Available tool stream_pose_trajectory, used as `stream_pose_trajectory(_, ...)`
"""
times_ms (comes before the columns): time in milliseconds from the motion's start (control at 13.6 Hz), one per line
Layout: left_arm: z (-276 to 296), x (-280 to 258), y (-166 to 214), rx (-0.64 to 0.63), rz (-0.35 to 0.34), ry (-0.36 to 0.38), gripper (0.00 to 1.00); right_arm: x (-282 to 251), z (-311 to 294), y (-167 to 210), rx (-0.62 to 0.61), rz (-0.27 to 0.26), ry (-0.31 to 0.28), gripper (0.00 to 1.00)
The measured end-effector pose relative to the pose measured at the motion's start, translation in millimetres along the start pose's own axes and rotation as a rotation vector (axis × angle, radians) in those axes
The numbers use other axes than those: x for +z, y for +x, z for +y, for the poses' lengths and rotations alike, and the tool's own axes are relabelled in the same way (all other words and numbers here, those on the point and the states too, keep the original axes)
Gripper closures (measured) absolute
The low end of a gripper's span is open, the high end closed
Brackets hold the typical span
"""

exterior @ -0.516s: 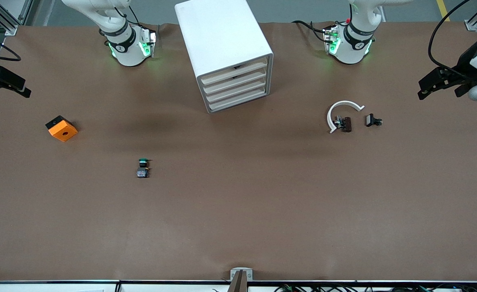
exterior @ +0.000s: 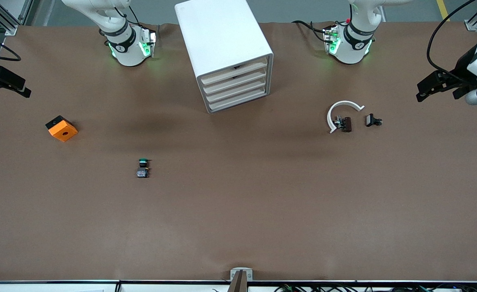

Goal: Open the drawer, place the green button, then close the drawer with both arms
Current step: 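Move the left gripper toward the white drawer cabinet's handle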

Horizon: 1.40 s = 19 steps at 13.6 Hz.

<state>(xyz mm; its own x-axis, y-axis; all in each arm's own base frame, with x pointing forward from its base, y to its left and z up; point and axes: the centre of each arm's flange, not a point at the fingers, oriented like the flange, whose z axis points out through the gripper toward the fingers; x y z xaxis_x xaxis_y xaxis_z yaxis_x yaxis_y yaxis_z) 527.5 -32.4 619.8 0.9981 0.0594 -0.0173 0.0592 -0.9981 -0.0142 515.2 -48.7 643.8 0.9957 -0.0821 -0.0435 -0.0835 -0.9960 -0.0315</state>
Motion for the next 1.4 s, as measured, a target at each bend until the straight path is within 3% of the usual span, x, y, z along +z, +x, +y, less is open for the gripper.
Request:
stream_pose_trajectory(369, 8.8, 53.4, 37.6, 0.015, -0.081, 0.015, 0.0, 0.4, 0.0, 0.0, 0.0, -0.001, 0.0, 0.0)
stream_pose_trajectory(590, 43.5, 91.4, 55.3, 0.004, -0.106, 0.017, 0.0, 0.8, 0.1, -0.1, 0.0, -0.002, 0.0, 0.0)
stream_pose_trajectory(1032, 144.6, 170.6, 63.6, -0.266, -0.16, 0.058, 0.0, 1.2, 0.0, -0.2, 0.0, -0.003, 0.0, 0.0)
stream_pose_trajectory(1401, 226.8, 229.5, 47.9, -0.439, -0.2, 0.092, 0.0, 1.3, 0.1, -0.2, 0.0, -0.004, 0.0, 0.0)
